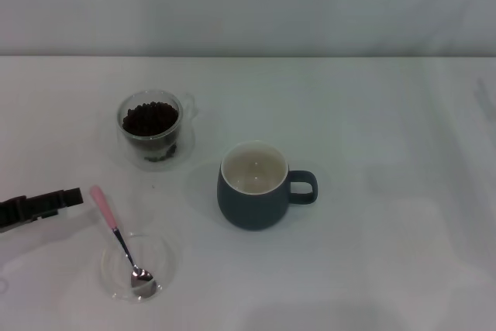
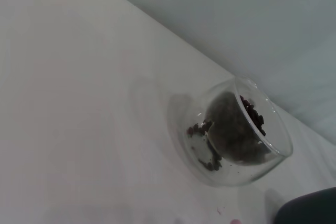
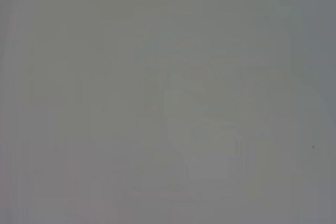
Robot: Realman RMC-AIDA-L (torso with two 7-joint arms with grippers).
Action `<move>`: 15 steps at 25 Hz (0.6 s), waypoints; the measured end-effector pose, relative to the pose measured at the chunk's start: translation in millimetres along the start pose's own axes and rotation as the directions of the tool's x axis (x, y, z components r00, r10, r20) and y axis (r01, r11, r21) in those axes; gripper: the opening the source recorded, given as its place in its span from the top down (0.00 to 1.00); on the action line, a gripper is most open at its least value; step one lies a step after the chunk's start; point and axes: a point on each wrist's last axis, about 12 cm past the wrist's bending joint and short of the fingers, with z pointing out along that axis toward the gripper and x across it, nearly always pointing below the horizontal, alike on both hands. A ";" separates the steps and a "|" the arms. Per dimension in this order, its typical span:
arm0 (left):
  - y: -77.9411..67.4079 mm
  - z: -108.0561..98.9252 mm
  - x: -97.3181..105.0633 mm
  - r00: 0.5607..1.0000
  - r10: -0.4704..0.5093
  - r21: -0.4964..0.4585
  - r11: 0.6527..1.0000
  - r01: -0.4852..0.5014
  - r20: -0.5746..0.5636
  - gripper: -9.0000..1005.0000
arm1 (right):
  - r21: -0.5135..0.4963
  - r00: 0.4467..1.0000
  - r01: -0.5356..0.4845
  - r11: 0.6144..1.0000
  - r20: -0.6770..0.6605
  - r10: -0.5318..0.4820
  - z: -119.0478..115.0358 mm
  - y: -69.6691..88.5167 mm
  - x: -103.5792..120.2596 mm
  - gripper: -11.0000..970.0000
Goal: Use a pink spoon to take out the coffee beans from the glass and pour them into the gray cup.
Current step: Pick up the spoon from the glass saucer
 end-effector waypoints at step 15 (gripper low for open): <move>-3.1 11.7 11.7 0.999 -0.016 0.021 1.000 0.015 0.037 0.16 | -0.008 0.999 -0.038 0.999 0.014 0.038 4.4 2.2 -3.5 0.13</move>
